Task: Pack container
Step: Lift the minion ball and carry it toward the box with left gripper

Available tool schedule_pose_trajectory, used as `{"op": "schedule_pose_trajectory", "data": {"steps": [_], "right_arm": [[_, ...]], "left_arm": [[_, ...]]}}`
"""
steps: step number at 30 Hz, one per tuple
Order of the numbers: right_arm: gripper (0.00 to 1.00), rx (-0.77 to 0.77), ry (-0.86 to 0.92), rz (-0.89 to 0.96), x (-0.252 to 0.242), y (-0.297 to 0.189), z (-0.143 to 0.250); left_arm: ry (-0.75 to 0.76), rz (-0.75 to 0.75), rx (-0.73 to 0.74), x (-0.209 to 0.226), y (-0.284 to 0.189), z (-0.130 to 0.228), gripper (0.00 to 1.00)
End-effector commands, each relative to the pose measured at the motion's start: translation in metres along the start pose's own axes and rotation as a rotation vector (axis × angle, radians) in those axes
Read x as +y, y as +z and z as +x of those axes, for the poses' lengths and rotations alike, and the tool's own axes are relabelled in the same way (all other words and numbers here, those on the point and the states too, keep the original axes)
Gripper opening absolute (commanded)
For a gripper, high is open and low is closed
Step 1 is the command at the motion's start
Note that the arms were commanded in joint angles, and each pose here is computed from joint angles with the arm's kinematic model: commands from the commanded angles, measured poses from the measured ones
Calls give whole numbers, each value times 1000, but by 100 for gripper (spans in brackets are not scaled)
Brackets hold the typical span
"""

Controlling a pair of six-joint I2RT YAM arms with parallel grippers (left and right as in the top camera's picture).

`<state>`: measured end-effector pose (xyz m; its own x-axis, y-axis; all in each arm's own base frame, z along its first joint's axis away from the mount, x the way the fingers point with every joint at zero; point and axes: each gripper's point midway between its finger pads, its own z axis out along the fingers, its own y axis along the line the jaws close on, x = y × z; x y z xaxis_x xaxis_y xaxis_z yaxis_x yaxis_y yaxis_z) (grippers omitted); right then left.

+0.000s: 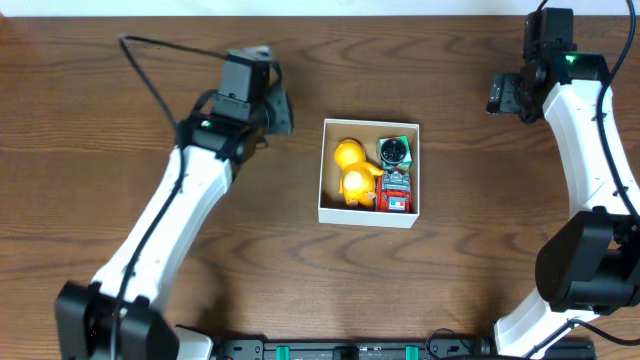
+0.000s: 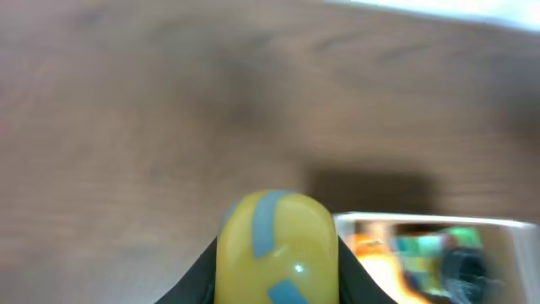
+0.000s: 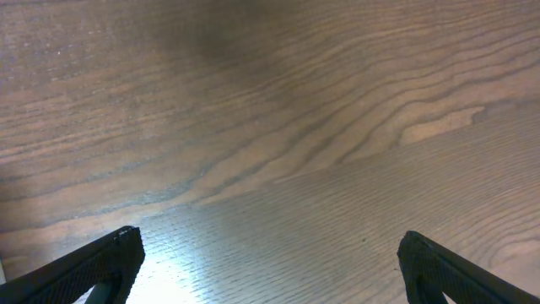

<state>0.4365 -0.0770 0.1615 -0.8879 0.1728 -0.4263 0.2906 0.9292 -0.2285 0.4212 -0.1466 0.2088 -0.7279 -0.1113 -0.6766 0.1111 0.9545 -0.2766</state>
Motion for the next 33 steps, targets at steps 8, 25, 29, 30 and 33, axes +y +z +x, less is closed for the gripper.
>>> {"op": "schedule_pose_trajectory", "data": {"steps": [8, 25, 29, 30, 33], "right_arm": [[99, -18, 20, 13, -5, -5, -5], [99, -18, 20, 13, -5, -5, -5], [99, -18, 20, 13, -5, -5, -5], [99, -18, 20, 13, -5, -5, -5], [99, -18, 20, 13, -5, -5, -5]], "left_arm": [[190, 297, 54, -48, 3, 11, 6], [248, 490, 250, -85, 49, 72, 6], [260, 490, 264, -90, 52, 79, 6], [260, 491, 263, -90, 52, 79, 6], [260, 491, 262, -90, 52, 78, 6]]}}
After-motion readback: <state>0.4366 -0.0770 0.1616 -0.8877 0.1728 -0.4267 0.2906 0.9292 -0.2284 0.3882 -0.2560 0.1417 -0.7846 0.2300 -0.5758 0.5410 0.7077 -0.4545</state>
